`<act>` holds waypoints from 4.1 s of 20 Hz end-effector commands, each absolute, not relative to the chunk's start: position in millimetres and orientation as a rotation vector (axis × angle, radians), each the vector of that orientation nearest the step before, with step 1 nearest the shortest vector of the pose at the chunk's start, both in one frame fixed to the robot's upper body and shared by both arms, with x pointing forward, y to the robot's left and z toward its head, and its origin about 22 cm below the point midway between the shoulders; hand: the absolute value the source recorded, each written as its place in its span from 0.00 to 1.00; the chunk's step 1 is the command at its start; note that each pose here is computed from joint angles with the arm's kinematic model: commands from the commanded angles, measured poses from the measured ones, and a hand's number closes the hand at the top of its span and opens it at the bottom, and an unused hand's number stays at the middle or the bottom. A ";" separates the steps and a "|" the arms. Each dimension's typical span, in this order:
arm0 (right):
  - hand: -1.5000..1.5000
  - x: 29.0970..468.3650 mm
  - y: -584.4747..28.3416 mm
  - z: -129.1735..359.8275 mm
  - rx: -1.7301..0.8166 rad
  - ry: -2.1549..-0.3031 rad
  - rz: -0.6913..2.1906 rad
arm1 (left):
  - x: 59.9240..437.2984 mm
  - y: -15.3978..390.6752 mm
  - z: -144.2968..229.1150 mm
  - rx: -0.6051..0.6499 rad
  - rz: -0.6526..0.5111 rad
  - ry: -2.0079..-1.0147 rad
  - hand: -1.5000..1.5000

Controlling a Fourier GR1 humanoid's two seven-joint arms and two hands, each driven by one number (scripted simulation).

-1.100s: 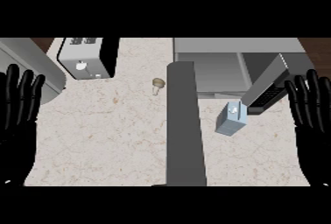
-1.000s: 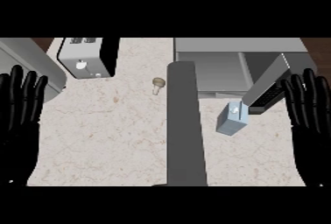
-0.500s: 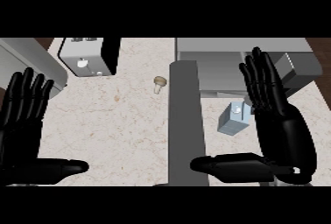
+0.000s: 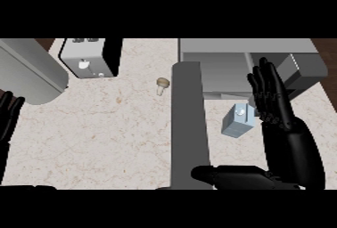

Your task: Pick up the milk, place it into the microwave and close the microwave

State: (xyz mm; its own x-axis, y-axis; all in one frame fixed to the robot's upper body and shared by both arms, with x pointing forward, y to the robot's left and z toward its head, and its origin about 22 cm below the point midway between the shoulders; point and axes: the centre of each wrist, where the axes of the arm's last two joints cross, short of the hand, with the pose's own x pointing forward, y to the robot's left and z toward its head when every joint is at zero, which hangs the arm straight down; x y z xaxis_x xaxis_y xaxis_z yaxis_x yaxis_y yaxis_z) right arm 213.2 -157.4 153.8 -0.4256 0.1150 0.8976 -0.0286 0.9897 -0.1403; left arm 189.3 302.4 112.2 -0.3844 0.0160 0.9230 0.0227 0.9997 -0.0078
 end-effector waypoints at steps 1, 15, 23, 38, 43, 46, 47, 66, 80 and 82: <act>0.00 220.5 -166.4 142.8 -0.139 -1.981 0.145 | 172.9 308.2 122.3 -0.023 0.001 -1.959 0.00; 0.00 235.0 -176.4 70.0 -0.156 -1.861 0.074 | 147.9 333.3 111.8 -0.008 0.010 -1.968 0.00; 0.00 250.2 -217.2 23.3 -0.255 -1.808 0.038 | 127.4 333.8 101.3 -0.044 0.004 -1.957 0.00; 0.00 243.1 -263.6 -69.4 -0.252 -1.740 0.002 | 124.6 360.7 104.5 -0.023 0.001 -1.962 0.00; 0.00 257.9 -263.6 -72.9 -0.232 -1.763 0.039 | 137.5 356.8 118.3 -0.041 -0.017 -1.941 0.00; 0.00 257.9 -268.5 -95.8 -0.268 -1.750 0.055 | 115.9 334.0 112.6 -0.041 0.025 -1.964 0.00; 0.00 256.9 -266.1 -92.6 -0.258 -1.739 0.069 | 106.8 355.2 105.3 -0.036 -0.016 -1.970 0.00; 1.00 288.0 -259.9 -133.7 -0.287 -1.878 0.236 | 128.2 362.3 115.3 -0.044 -0.007 -1.964 0.00; 1.00 301.5 -291.9 -120.3 -0.033 -1.955 0.229 | 123.5 360.8 97.1 -0.077 0.012 -1.946 0.00; 1.00 300.6 -304.0 -117.3 0.055 -1.949 0.228 | 118.2 361.9 115.7 -0.057 -0.004 -1.961 0.00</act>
State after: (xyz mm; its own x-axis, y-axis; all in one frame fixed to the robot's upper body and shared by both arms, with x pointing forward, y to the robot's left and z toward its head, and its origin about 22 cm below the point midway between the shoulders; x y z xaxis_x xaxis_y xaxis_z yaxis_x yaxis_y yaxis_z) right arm 294.6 -312.9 -119.6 -0.3016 0.1940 0.9335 -0.0225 0.9774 -0.2104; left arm 118.0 363.9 111.7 -0.3802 0.0387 0.9241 0.0435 0.9988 -0.0239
